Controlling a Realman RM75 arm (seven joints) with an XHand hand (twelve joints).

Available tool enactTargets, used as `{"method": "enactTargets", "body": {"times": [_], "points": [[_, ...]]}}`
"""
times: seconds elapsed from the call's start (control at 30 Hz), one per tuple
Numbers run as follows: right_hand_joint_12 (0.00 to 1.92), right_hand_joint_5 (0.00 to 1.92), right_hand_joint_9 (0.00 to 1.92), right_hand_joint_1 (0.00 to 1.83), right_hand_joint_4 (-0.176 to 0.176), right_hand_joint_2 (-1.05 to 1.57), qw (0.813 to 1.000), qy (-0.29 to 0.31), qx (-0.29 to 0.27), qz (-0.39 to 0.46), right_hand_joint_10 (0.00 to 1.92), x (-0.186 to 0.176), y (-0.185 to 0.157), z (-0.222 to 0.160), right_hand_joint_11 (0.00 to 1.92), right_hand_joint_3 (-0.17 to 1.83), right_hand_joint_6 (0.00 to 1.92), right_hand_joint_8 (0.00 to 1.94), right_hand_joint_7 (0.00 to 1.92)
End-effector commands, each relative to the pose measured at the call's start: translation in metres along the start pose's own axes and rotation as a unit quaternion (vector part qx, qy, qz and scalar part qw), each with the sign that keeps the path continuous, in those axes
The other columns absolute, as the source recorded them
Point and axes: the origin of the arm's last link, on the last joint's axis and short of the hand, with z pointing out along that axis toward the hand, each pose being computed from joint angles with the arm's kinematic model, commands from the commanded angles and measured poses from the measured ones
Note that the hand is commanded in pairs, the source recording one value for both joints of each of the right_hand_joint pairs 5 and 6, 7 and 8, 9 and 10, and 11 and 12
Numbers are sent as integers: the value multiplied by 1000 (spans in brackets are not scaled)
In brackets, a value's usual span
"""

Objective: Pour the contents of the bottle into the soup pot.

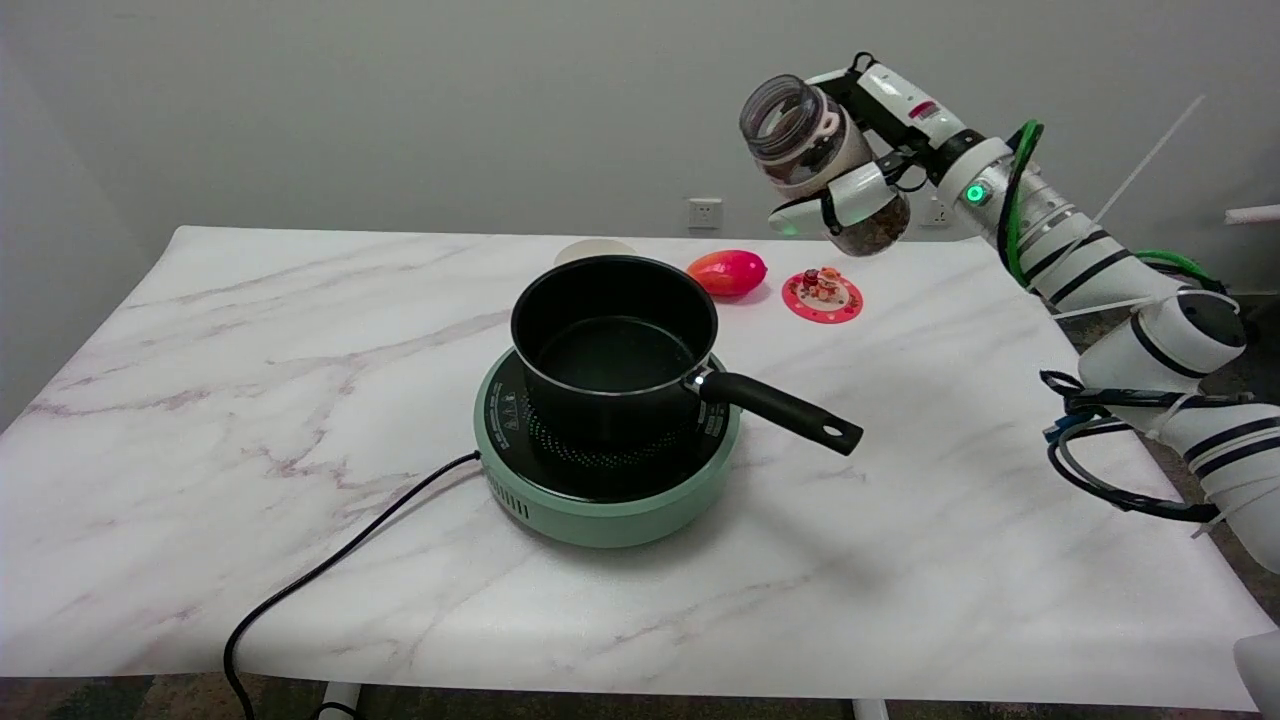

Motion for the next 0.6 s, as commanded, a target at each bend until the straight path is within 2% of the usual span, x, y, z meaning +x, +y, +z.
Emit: {"method": "enactTargets", "body": {"times": [0.03, 0.33, 0.6], "points": [[1203, 1772, 1379, 1436, 0, 1073, 968, -31, 47, -245, 1379, -10, -57, 13, 1203, 496, 1772, 1737, 1737], [1202, 1800, 1365, 1426, 0, 1067, 944, -65, 50, -320, 1365, -25, -56, 15, 1202, 511, 1800, 1733, 1733], [1194, 1786, 1352, 1426, 0, 1033, 923, -71, 67, -372, 1352, -28, -64, 17, 1194, 536, 1786, 1721, 1721]]}}
